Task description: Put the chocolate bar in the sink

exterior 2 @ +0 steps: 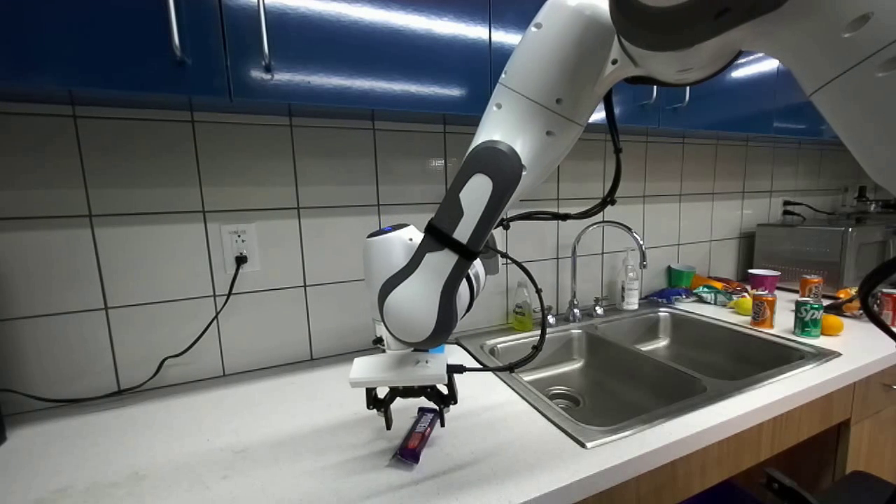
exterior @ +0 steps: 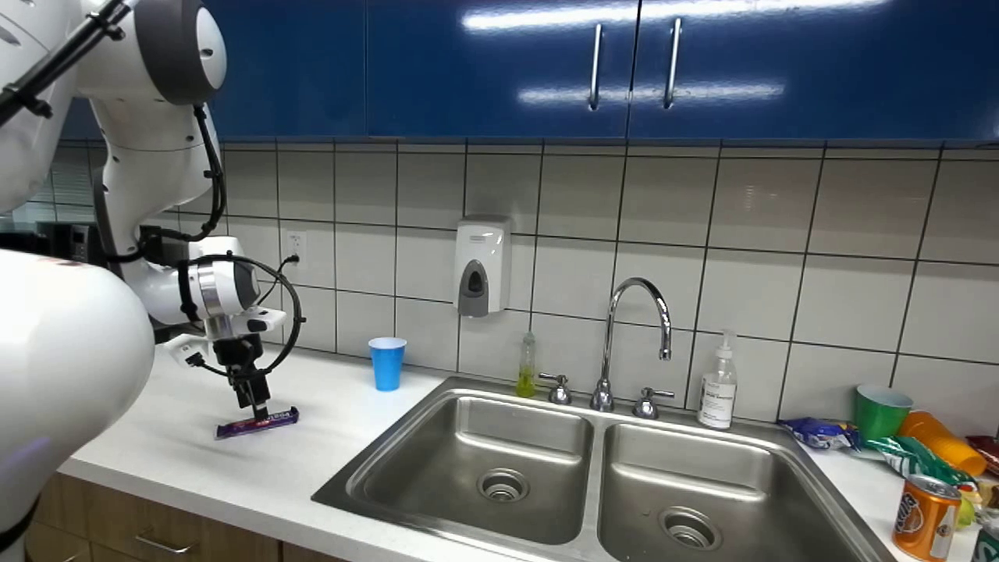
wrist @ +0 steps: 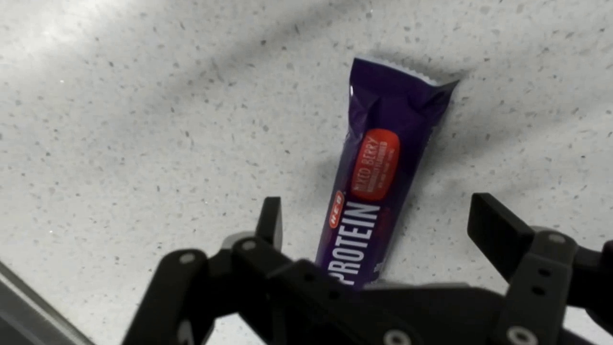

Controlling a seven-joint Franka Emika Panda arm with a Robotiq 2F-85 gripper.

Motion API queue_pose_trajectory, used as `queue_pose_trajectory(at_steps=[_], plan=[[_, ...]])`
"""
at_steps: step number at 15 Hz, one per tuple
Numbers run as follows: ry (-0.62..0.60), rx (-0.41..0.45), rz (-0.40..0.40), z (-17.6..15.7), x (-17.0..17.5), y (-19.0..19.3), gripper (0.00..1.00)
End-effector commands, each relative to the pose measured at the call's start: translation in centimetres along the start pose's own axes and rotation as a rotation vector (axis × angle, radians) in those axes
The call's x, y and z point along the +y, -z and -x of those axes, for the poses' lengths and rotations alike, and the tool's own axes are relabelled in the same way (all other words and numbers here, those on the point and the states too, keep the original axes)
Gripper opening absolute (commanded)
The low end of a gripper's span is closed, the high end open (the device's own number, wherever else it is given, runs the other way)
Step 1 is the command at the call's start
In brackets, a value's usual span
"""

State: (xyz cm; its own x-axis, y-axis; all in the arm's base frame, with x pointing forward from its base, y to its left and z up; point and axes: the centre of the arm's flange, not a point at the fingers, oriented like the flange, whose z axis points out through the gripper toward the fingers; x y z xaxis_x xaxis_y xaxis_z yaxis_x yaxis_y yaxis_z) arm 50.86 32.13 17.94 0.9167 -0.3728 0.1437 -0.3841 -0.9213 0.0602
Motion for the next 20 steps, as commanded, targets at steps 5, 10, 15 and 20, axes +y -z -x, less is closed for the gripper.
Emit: queue_pose_trajectory(at_steps=[5,10,15,20], plan=[[-0.062,0.004,0.039,-1.0,-0.4,-0.6,1.0],[-0.084,0.005,0.043,-1.5,0.0,-0.9,1.0],[-0.09,0.005,0.051,-1.9,0.2,-1.3,1.0],[-0.095,-0.004,0.062,-2.2,0.6,-1.9,1.0]])
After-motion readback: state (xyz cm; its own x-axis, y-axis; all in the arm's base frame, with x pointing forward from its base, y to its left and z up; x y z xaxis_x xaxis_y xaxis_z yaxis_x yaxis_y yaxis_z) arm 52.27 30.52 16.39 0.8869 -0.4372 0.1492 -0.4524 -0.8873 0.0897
